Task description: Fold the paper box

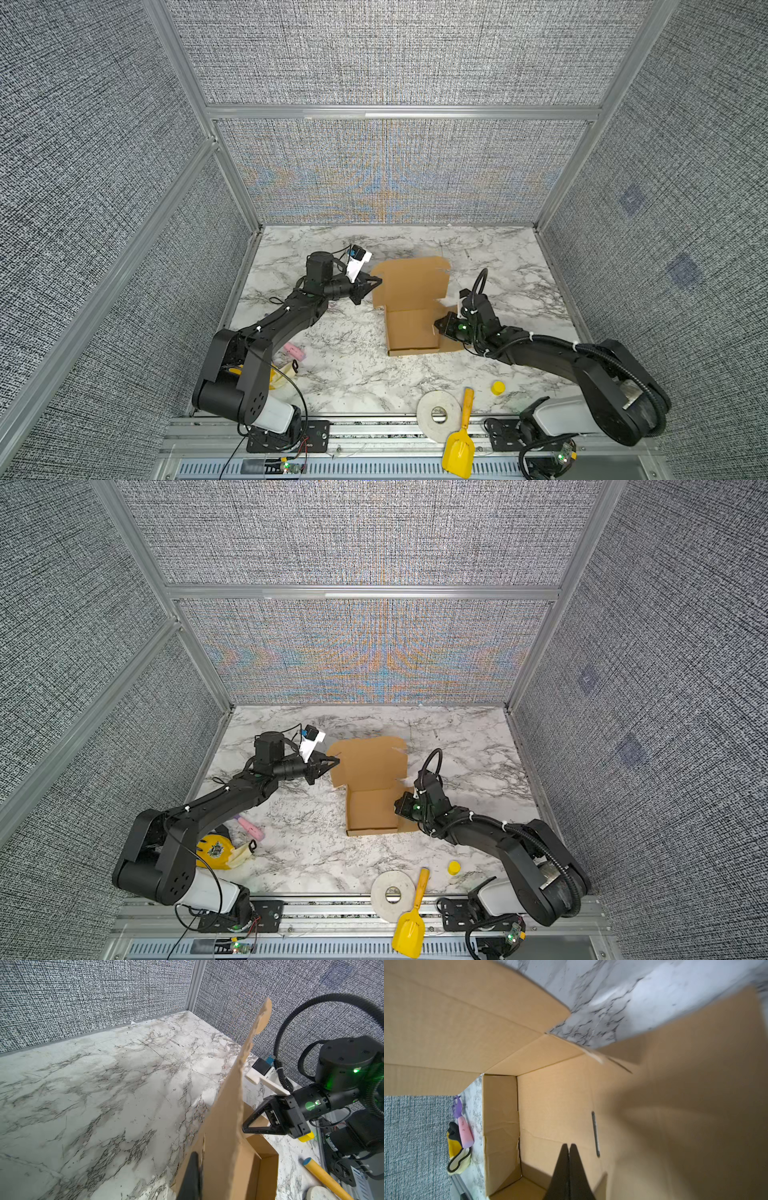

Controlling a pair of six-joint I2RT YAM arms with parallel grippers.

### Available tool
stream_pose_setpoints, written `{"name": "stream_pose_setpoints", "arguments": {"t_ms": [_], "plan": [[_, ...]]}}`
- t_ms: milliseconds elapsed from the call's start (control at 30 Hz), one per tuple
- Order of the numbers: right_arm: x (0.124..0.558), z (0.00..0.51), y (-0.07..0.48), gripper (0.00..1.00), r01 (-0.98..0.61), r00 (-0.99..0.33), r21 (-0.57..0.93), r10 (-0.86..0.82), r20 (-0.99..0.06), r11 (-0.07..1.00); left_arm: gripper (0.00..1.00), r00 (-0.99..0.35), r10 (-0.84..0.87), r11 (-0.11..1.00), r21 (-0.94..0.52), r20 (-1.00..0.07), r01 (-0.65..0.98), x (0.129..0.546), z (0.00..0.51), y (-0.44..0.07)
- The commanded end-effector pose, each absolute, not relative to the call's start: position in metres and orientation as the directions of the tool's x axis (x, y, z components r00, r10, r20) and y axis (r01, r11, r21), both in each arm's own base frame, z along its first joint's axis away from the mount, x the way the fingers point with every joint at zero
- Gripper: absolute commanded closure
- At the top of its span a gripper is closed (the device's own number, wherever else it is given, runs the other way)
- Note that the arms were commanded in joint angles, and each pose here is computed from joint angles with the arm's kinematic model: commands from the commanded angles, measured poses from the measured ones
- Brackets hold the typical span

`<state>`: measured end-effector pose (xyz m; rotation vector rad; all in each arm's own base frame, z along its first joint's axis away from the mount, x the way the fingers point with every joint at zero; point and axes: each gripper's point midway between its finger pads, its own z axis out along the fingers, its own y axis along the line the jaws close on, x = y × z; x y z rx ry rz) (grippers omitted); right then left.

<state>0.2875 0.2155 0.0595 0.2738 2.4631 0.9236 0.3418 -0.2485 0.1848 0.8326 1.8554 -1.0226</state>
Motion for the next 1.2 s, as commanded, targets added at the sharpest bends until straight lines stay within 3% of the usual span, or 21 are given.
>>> {"name": "stream_pose_setpoints", "arguments": {"t_ms": [0, 133, 300, 467, 600, 667, 1167], "plan": [[0.280, 0.061, 0.227, 1.00, -0.046, -0.880, 0.668, 0.286, -0.379, 0.743, 1.00, -0.420, 0.147, 0.444, -0.319, -0.896, 0.837, 0.343, 0.187, -0.250], [0.265, 0.052, 0.227, 1.00, -0.059, -0.902, 0.661, 0.244, -0.357, 0.748, 1.00, -0.412, 0.155, 0.447, -0.308, -0.898, 0.840, 0.344, 0.185, -0.249], [0.259, 0.085, 0.200, 0.98, -0.057, -0.857, 0.592, 0.264, -0.442, 0.804, 1.00, -0.415, 0.156, 0.443, -0.312, -0.896, 0.840, 0.343, 0.188, -0.250], [0.228, 0.112, 0.169, 0.73, -0.032, -0.846, 0.508, 0.248, -0.472, 0.861, 1.00, -0.409, 0.161, 0.444, -0.304, -0.898, 0.843, 0.343, 0.186, -0.249], [0.203, 0.100, 0.167, 0.50, -0.025, -0.863, 0.487, 0.227, -0.452, 0.873, 1.00, -0.410, 0.158, 0.436, -0.309, -0.898, 0.845, 0.344, 0.188, -0.250], [0.202, 0.094, 0.173, 0.44, -0.042, -0.866, 0.487, 0.211, -0.453, 0.872, 1.00, -0.410, 0.159, 0.436, -0.309, -0.898, 0.845, 0.344, 0.185, -0.251], [0.247, 0.075, 0.214, 0.36, -0.331, -0.852, 0.328, -0.130, -0.507, 0.885, 1.00, -0.409, 0.165, 0.430, -0.308, -0.897, 0.849, 0.342, 0.180, -0.252]]}}
